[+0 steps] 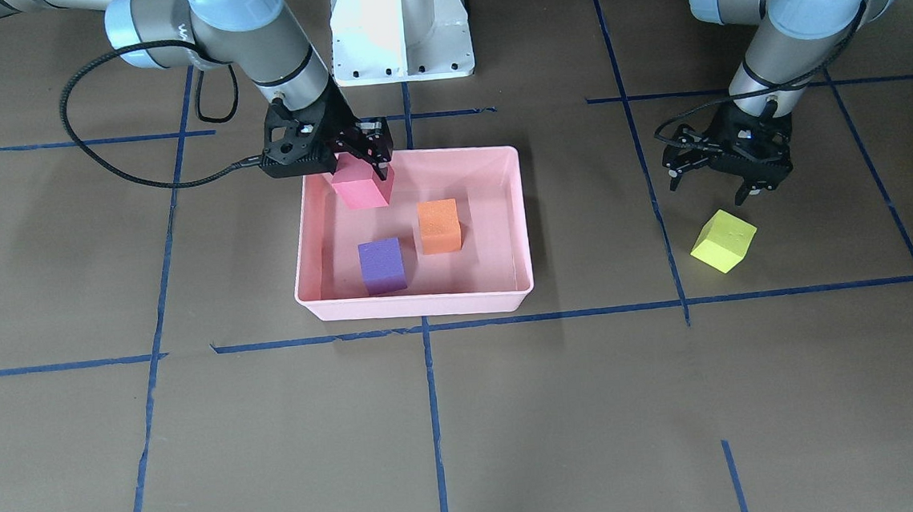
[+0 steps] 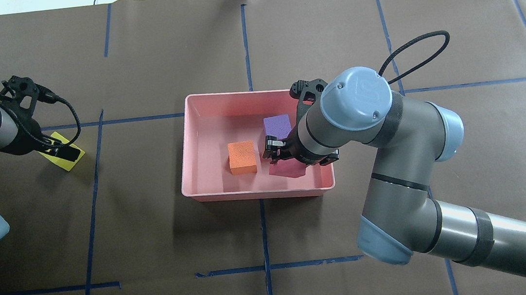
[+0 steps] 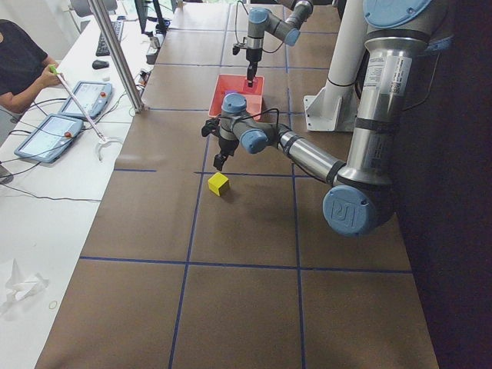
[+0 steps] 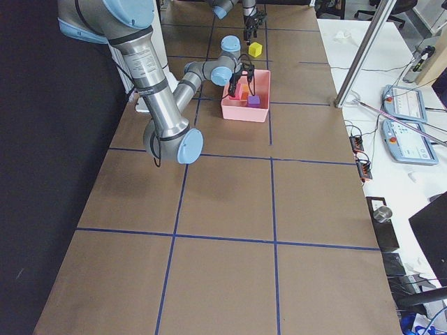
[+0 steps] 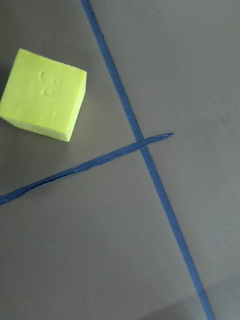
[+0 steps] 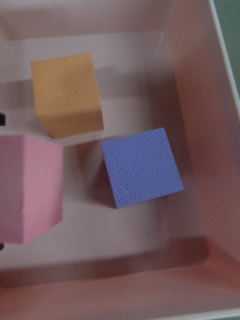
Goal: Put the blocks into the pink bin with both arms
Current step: 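Lower the pink cube into the bin while the left gripper grasps the yellow cube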
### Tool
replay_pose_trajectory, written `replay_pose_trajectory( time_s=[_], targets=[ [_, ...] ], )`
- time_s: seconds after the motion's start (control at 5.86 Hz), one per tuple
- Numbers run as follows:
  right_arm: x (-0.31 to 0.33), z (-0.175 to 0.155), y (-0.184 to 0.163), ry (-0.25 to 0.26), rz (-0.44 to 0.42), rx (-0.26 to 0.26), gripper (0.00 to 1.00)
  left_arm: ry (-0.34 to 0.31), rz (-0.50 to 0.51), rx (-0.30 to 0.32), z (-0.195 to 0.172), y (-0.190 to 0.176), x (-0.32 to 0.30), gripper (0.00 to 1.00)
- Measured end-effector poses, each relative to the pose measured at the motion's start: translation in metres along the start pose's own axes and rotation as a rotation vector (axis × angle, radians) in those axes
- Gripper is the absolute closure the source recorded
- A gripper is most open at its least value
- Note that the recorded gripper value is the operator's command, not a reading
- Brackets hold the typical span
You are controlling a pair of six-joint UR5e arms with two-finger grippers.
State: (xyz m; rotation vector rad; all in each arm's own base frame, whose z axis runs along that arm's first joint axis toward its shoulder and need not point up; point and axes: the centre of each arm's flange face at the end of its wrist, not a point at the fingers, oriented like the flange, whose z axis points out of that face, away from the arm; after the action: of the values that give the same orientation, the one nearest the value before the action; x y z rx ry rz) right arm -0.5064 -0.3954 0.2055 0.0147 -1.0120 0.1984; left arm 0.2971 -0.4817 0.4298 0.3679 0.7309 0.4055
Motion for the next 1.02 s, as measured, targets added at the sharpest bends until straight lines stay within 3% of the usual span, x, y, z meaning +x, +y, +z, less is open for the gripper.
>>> replay_pose_trajectory(
  time_s=[0.34, 0.68, 1.02],
  targets=[
    [0.002, -0.016, -0.002, -0.015, -0.008, 0.021, 0.00, -0.020, 0.097, -0.027, 0.026, -0.004, -0.021, 0.00],
    [0.035, -0.060, -0.025, -0.016, 0.020, -0.016, 0.00, -0.004, 0.101, -0.049, 0.043, -0.008, -0.029, 0.00],
    [0.055, -0.070, -0.034, -0.005, 0.020, -0.023, 0.00, 0.002, 0.093, -0.071, 0.056, -0.011, -0.033, 0.00]
  ],
)
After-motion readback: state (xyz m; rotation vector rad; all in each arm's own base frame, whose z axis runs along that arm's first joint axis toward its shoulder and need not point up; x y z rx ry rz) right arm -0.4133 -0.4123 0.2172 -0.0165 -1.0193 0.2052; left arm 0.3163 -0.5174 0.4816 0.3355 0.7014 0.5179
